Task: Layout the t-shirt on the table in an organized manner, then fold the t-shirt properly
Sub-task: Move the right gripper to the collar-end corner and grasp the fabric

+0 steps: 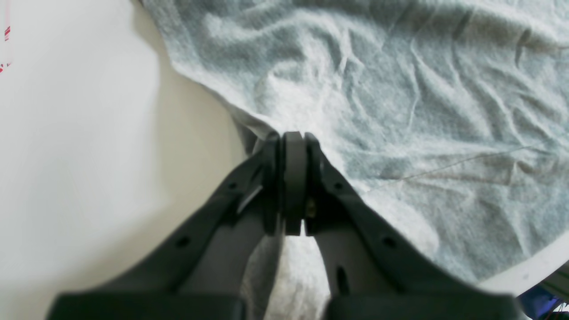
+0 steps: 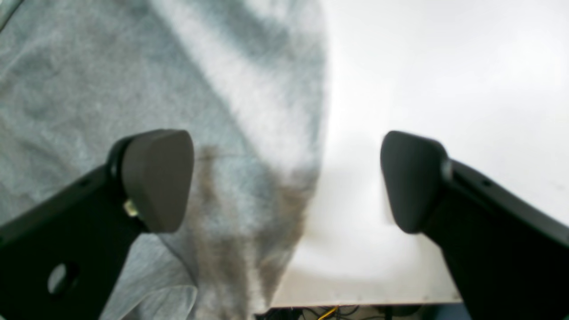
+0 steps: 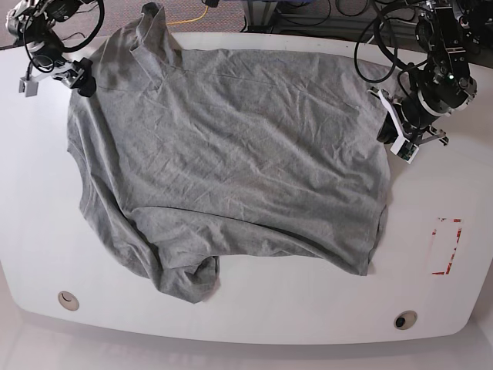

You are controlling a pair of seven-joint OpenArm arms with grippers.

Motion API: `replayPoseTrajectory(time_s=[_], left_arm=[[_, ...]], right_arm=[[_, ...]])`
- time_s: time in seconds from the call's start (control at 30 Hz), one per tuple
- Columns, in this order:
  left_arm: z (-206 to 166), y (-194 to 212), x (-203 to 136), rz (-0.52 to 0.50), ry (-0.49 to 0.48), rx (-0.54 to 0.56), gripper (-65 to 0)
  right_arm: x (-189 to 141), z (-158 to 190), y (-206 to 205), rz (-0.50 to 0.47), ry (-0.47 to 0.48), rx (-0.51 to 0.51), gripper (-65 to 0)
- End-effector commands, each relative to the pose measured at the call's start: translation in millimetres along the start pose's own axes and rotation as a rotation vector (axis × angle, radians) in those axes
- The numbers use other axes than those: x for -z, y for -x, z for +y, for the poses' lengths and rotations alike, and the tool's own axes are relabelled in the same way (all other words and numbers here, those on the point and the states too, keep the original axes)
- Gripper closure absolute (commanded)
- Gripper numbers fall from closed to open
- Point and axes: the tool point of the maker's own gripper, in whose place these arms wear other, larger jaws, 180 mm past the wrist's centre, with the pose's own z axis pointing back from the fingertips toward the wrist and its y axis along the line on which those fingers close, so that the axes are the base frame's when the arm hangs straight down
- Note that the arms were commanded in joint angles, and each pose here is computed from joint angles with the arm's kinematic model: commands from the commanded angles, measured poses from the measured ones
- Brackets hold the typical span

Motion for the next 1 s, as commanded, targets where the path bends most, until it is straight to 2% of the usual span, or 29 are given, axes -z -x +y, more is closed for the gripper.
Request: replayPoseTrajectory(time_s=[0.0, 0.63, 0.77, 0.97], left_arm=[[3.2, -10.5, -3.3, -0.038, -0.007, 0.013, 0.0], [3.5, -10.4, -3.5, -0.037, -0.008, 0.014, 0.0], [3.5, -10.4, -3.5, -0.037, -0.008, 0.014, 0.0], [3.5, -10.4, -3.5, -0.037, -0.008, 0.014, 0.0]], right_arm=[[0.7, -1.4, 10.8, 0.078, 0.019, -0.020, -65.0], [20.7, 25.5, 17.4, 0.133, -0.046, -0.082, -64.5], [23.4, 29.1, 16.8, 0.133, -0.054, -0.093, -50.9], [29.5, 38.0, 19.9, 0.155, -0.077, -0.118, -23.8]])
